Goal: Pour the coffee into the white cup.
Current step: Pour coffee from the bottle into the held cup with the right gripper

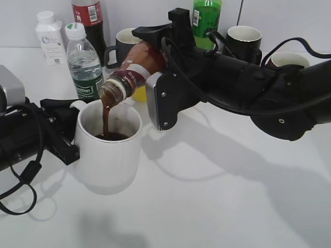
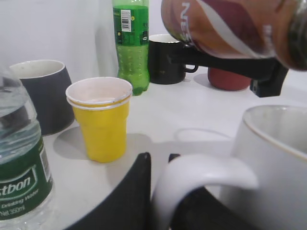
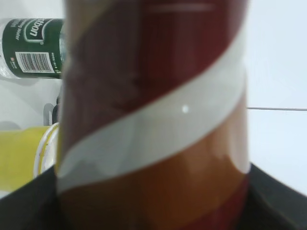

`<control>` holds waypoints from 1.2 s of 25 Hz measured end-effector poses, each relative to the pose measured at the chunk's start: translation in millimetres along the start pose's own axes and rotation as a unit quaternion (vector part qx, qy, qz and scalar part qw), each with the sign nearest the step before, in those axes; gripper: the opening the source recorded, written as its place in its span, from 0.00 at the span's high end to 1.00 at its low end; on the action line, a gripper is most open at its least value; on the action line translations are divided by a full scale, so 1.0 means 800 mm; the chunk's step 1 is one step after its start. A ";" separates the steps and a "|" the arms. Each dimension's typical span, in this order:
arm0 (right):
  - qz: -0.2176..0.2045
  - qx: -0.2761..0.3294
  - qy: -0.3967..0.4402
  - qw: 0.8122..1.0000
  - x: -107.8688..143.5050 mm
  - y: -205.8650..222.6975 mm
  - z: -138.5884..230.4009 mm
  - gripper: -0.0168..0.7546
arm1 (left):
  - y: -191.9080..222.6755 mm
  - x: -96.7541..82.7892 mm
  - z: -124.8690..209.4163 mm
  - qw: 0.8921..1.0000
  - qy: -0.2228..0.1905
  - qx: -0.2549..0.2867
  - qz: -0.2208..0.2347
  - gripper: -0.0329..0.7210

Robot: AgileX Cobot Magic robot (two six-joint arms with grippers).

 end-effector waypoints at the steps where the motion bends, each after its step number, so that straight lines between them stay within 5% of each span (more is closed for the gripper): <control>1: 0.000 0.000 -0.001 1.000 0.000 0.000 0.000 0.29 | 0.000 0.000 0.000 1.000 0.000 0.000 0.000 0.85; 30: 0.001 0.000 -0.015 1.000 -0.001 0.000 0.000 0.29 | 0.000 0.000 0.000 1.000 0.000 0.000 0.000 0.85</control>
Point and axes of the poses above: a point on each arm's last joint axis where the gripper is mounted, y pointing out along that axis toward the gripper, x along the wrist's bending axis when the last joint is at zero, z = x × y, the point moved 7 cm from there along y, pointing out along that axis toward the gripper, and after that the axes turned 3 degrees about -y, right-handed, at the moved point
